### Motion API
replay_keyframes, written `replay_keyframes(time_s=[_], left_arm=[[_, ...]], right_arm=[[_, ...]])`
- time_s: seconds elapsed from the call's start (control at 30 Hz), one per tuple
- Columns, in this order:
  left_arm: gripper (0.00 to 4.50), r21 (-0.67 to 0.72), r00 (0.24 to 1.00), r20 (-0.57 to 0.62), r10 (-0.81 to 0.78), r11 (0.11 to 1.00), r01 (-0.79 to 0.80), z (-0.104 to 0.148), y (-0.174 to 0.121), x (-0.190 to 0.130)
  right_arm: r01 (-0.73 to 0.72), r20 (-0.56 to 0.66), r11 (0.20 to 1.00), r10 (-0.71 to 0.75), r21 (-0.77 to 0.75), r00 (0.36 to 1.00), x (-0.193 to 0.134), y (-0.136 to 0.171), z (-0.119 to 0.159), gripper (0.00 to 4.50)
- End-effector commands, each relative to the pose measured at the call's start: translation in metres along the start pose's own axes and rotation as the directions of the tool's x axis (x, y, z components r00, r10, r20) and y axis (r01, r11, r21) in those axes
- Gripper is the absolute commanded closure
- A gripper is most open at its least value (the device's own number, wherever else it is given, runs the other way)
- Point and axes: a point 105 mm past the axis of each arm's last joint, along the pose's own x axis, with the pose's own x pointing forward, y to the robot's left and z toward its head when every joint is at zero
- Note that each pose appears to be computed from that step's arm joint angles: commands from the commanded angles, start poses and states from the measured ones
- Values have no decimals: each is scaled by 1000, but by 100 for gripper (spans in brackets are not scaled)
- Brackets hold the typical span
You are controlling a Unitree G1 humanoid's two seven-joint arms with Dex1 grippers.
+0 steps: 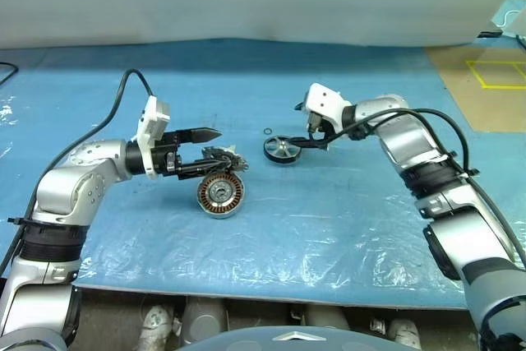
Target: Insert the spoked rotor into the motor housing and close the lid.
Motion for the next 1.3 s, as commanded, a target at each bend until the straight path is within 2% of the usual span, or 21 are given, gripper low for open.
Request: replay_keyframes(time_s=[0.03, 0.13, 0.27, 0.4, 0.53, 0.63, 0.73, 0.9, 0.97, 1.1, 1.3], left_arm=[[4, 71, 998, -40, -48, 996, 50, 0, -19, 1], [4, 83, 992, -107, -66, 994, 75, -15, -28, 0], [4, 88, 988, -138, -63, 993, 76, -25, -30, -1], [4, 88, 990, -128, -62, 993, 74, -23, -29, -1], [4, 96, 994, -98, -48, 994, 57, -16, -23, -3], [4, 106, 998, -51, -30, 994, 35, -4, -17, -5], [4, 93, 991, 130, 17, 995, -29, 40, -3, -11], [4, 32, 960, 274, 55, 997, -67, 76, 5, -29], [4, 11, 969, 245, 32, 999, -36, 73, -3, -36], [4, -9, 996, -19, -84, 996, 84, 26, -41, -42], [4, -40, 974, -185, -128, 992, 122, -1, -66, -56]], right_arm=[[-7, -23, 998, 5, -68, 1000, 5, -11, 4, 0], [-67, -35, 994, 65, -89, 997, 11, -6, 3, 0], [-132, -35, 986, 129, -102, 991, 10, -1, 4, 0], [-192, -16, 979, 191, -76, 981, 4, 4, 8, 0], [-191, -18, 979, 190, -71, 982, 3, 3, 7, 0], [-183, -11, 981, 183, -71, 983, 4, 2, 8, 0], [-164, 31, 985, 166, -58, 986, 3, 0, 16, 0], [-157, 47, 987, 159, -42, 986, 2, 0, 17, 0], [-158, 49, 987, 160, -37, 986, 1, 1, 16, 0], [-160, 54, 987, 161, -24, 985, -1, 3, 14, 0], [-189, 53, 982, 189, -18, 980, 1, 10, 11, 0]])
